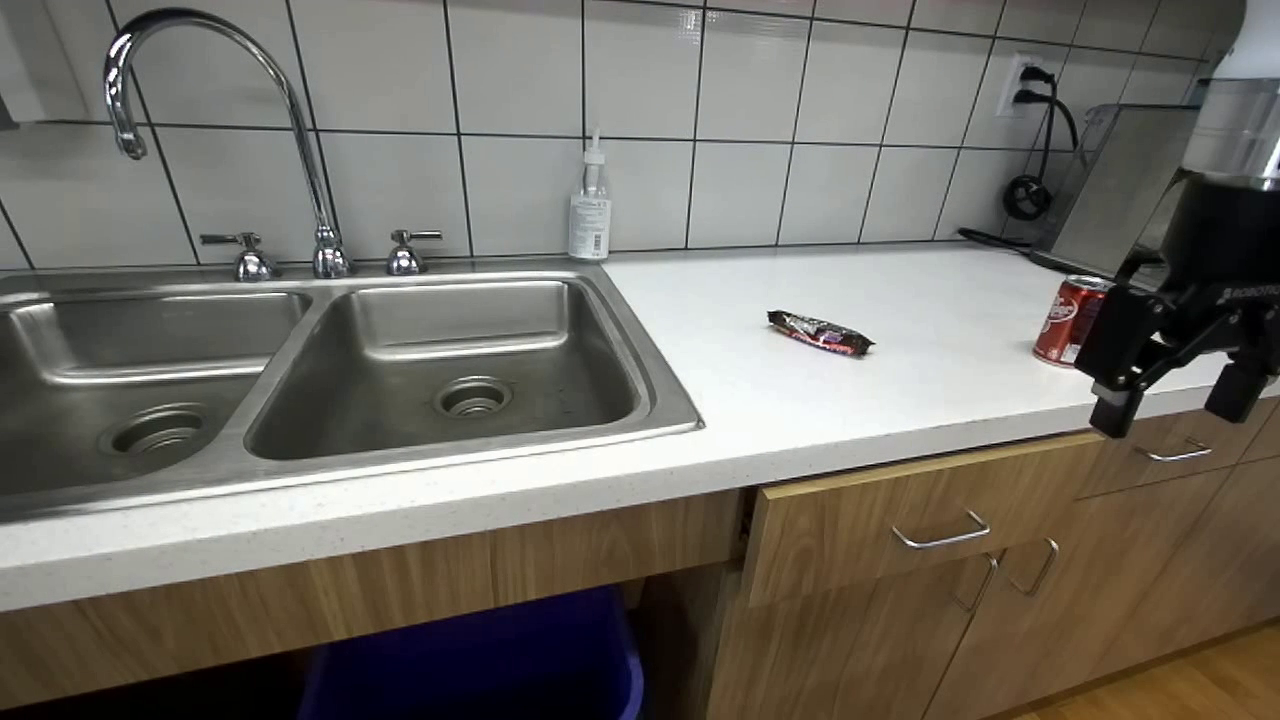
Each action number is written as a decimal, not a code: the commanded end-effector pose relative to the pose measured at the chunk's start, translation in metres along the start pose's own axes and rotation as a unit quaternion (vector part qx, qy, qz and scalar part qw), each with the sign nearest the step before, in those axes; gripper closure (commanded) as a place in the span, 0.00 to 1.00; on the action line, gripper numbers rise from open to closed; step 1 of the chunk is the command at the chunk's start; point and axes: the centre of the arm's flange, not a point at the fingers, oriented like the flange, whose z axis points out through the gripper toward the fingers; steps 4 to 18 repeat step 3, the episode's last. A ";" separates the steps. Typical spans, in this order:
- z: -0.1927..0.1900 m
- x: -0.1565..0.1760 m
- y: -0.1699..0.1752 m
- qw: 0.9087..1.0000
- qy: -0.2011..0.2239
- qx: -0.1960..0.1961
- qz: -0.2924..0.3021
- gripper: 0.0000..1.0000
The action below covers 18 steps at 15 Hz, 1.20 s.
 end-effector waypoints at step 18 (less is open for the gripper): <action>0.000 0.000 0.000 1.000 0.000 0.000 0.000 0.00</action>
